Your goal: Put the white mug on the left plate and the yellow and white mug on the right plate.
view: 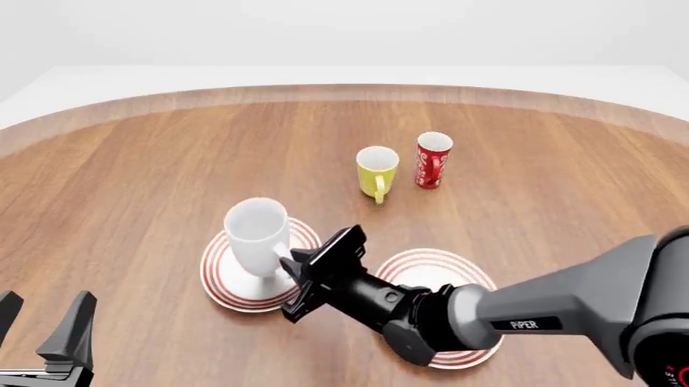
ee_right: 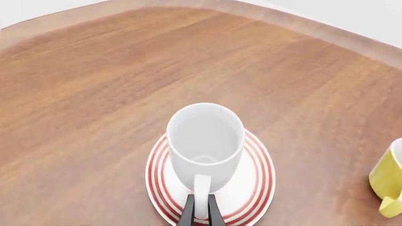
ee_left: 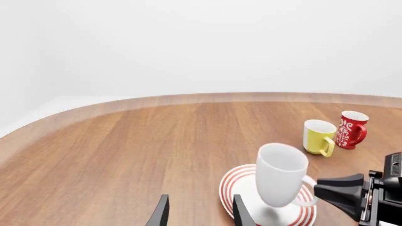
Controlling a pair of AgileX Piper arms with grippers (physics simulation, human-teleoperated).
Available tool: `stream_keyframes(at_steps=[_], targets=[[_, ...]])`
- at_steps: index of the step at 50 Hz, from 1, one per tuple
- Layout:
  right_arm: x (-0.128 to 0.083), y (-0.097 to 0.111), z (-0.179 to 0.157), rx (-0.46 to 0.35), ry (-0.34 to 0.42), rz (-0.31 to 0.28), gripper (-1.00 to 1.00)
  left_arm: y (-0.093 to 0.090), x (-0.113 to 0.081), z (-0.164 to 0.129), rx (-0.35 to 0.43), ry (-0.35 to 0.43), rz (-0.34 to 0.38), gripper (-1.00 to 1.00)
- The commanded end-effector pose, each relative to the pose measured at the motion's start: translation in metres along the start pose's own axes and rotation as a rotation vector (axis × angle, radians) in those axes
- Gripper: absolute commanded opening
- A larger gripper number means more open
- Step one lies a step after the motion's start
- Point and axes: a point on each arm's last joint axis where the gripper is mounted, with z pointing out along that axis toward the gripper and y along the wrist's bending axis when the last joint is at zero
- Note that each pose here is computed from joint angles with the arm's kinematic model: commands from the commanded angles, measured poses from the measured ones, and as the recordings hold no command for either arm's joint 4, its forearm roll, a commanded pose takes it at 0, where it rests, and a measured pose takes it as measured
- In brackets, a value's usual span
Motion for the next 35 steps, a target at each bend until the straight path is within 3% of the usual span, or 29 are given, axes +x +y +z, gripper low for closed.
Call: stream_keyframes(at_steps=[1,31,32,35], targets=[[0.003,0.0,0.004,0.0,0.009,0.009,-1.0,0.0,0.0,0.0,0.0,0.0,0.0,1.0],[0.012,-0.001,0.012,0.001,0.043,0.015,-1.0,0.0,0.0,0.0,0.0,0.0,0.0,1.0],[0.013,0.001,0.013,-0.002,0.05,0.02,1.0,0.0,0.0,0.0,0.0,0.0,0.0,1.0],[0.013,0.001,0.014,-0.003,0.053,0.022,1.0,0.0,0.0,0.0,0.0,0.0,0.0,1.0]])
